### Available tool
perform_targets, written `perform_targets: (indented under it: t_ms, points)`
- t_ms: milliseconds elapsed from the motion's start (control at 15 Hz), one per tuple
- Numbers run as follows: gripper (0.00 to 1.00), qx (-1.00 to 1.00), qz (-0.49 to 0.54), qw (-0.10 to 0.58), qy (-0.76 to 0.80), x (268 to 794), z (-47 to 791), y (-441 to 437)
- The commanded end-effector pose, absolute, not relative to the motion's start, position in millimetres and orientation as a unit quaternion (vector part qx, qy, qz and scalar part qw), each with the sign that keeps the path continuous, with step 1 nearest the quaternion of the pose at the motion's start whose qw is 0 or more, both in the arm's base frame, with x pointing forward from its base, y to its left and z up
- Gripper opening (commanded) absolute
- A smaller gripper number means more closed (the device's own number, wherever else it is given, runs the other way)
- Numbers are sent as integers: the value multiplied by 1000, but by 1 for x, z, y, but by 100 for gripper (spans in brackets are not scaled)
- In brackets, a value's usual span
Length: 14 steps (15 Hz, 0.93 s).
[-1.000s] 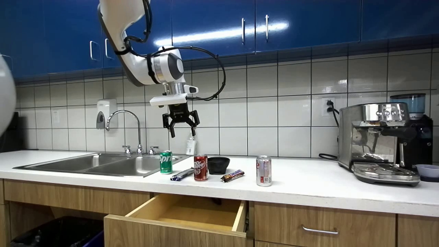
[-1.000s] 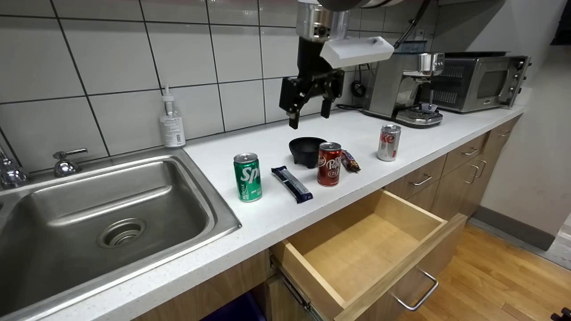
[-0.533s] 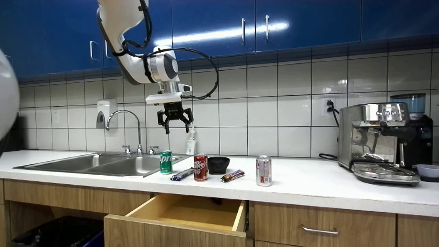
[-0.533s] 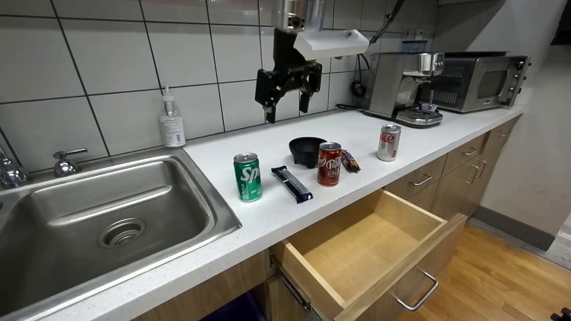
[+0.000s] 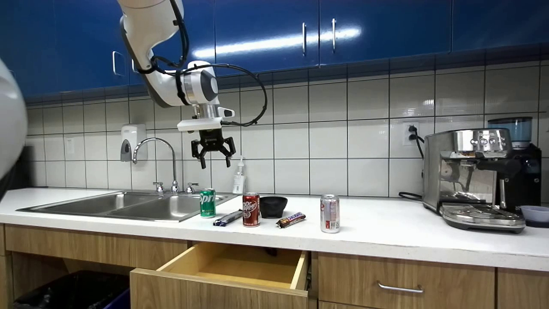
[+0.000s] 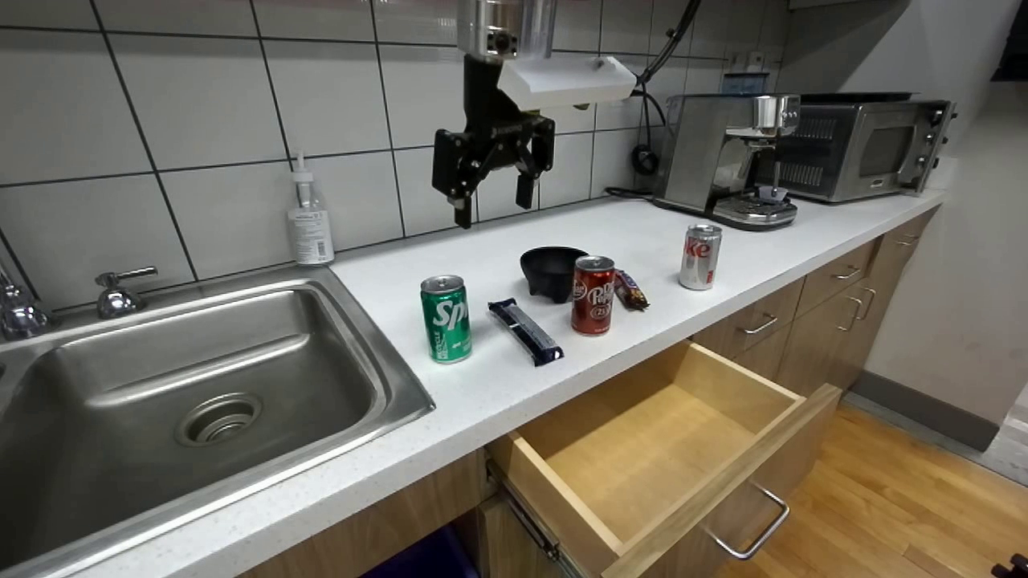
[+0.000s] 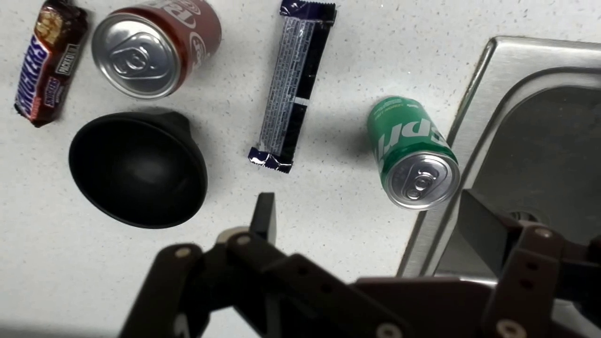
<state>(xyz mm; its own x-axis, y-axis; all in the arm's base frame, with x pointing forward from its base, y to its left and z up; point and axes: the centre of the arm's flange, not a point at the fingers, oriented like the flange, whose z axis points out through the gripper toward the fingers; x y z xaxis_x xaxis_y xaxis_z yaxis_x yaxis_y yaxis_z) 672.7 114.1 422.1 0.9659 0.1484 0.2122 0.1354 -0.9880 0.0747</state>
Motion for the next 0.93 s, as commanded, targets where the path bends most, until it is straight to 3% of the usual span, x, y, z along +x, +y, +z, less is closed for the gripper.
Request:
perform_targets:
  t_ms: [0,867]
  points:
    - [100,991,109,30,72,673,422,114]
    - [100,989,122,48,66,678,417,122]
